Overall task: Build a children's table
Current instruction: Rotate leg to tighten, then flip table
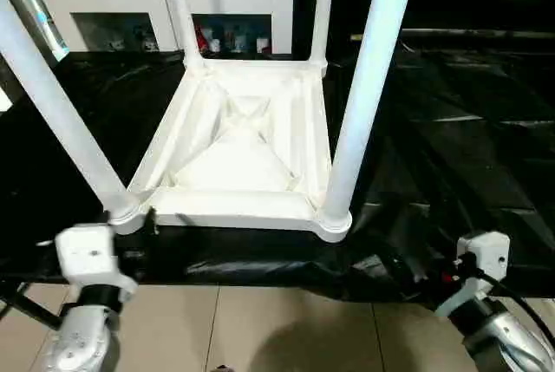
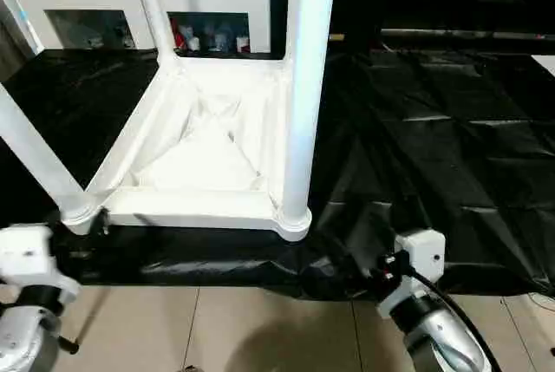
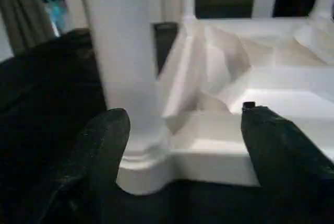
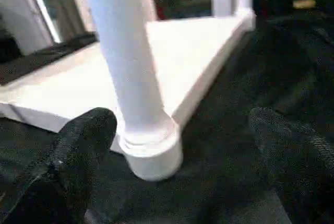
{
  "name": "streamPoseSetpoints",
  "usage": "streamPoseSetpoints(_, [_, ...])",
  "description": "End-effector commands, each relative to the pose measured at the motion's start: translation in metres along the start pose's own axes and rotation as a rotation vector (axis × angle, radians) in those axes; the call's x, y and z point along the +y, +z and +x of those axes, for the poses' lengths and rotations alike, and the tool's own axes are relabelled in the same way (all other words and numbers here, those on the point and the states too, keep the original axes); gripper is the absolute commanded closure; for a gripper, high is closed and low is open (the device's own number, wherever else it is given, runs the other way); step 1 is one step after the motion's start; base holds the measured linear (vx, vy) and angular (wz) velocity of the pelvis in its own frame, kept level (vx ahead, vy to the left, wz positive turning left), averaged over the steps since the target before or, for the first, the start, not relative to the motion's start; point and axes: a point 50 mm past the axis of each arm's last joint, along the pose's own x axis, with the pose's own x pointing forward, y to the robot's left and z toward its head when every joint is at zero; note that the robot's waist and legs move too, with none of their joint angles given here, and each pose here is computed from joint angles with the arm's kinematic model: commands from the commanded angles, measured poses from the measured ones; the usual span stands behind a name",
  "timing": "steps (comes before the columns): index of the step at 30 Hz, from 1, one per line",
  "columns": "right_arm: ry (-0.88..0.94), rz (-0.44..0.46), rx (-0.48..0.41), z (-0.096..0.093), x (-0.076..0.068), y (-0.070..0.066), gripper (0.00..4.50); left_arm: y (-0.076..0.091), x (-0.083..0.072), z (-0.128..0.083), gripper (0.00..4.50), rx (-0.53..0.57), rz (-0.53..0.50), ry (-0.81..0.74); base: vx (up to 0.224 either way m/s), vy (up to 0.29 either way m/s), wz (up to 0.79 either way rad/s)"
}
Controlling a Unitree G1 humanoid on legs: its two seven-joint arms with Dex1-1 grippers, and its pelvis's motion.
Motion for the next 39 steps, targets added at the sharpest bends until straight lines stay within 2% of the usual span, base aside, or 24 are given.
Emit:
streamPoseSetpoints(1, [0.015, -0.017, -0.013, 0.005, 0.002, 0.005, 0.0, 0.0, 0.002, 0.002, 0.34, 0.002, -0.007, 0.019, 0.0, 0.0, 0.0])
streamPoseSetpoints(6, [0.045, -0.079, 0.014, 0.035, -0.001, 0.002, 0.0, 0.005, 0.006, 0.013, 0.06, -0.001, -0.039, 0.062, 0.0, 0.0, 0.0])
streamPoseSetpoints(8, [0.052, -0.09, 0.012, 0.043, -0.002, 0.003, 0.0, 0.006, 0.009, 0.019, 0.06, 0.002, -0.01, 0.073, 0.0, 0.0, 0.0])
streamPoseSetpoints(10, [0.047, -0.095, 0.0, 0.055, -0.004, 0.005, 0.0, 0.007, 0.014, 0.029, 0.06, 0.0, -0.001, 0.07, 0.0, 0.0, 0.0])
streamPoseSetpoints(11, [0.071, -0.095, -0.015, 0.067, -0.002, 0.008, 0.0, 0.009, 0.018, 0.041, 0.06, -0.001, 0.017, 0.062, 0.0, 0.0, 0.0])
streamPoseSetpoints(16, [0.111, -0.096, -0.029, 0.084, 0.001, 0.008, 0.0, 0.005, 0.025, 0.061, 0.06, 0.051, 0.046, 0.046, 0.0, 0.0, 0.0])
streamPoseSetpoints(20, [0.107, -0.103, -0.038, 0.09, 0.001, 0.008, 0.0, 0.005, 0.028, 0.072, 0.06, 0.065, 0.044, 0.042, 0.0, 0.0, 0.0])
streamPoseSetpoints(21, [0.1, -0.102, -0.043, 0.092, 0.0, 0.008, 0.0, 0.006, 0.029, 0.075, 0.32, 0.062, 0.038, 0.034, 0.0, 0.0, 0.0])
streamPoseSetpoints(24, [0.081, -0.089, -0.058, 0.094, 0.0, 0.008, 0.0, 0.006, 0.026, 0.081, 0.4, 0.073, 0.019, -0.012, 0.0, 0.0, 0.0])
streamPoseSetpoints(25, [0.079, -0.088, -0.059, 0.094, 0.0, 0.008, 0.27, 0.005, 0.026, 0.082, 0.45, 0.078, 0.029, -0.014, 0.0, 0.0, 0.0])
streamPoseSetpoints(27, [0.075, -0.08, -0.065, 0.093, 0.0, 0.006, 0.33, 0.004, 0.024, 0.083, 0.6, 0.084, 0.019, -0.026, 0.0, 0.0, 0.0])
streamPoseSetpoints(28, [0.068, -0.074, -0.066, 0.092, 0.0, 0.006, 0.39, 0.003, 0.023, 0.084, 0.84, 0.086, 0.014, -0.027, 0.0, 0.0, 0.0])
streamPoseSetpoints(30, [0.047, -0.066, -0.061, 0.092, -0.003, 0.004, 0.69, 0.004, 0.018, 0.087, 0.82, 0.088, -0.001, -0.049, 0.0, 0.0, 0.0])
streamPoseSetpoints(39, [-0.091, -0.026, 0.025, 0.092, -0.018, -0.01, 1.4, -0.004, -0.003, 0.086, 1.56, 0.13, 0.005, -0.118, 0.0, 0.0, 0.0])
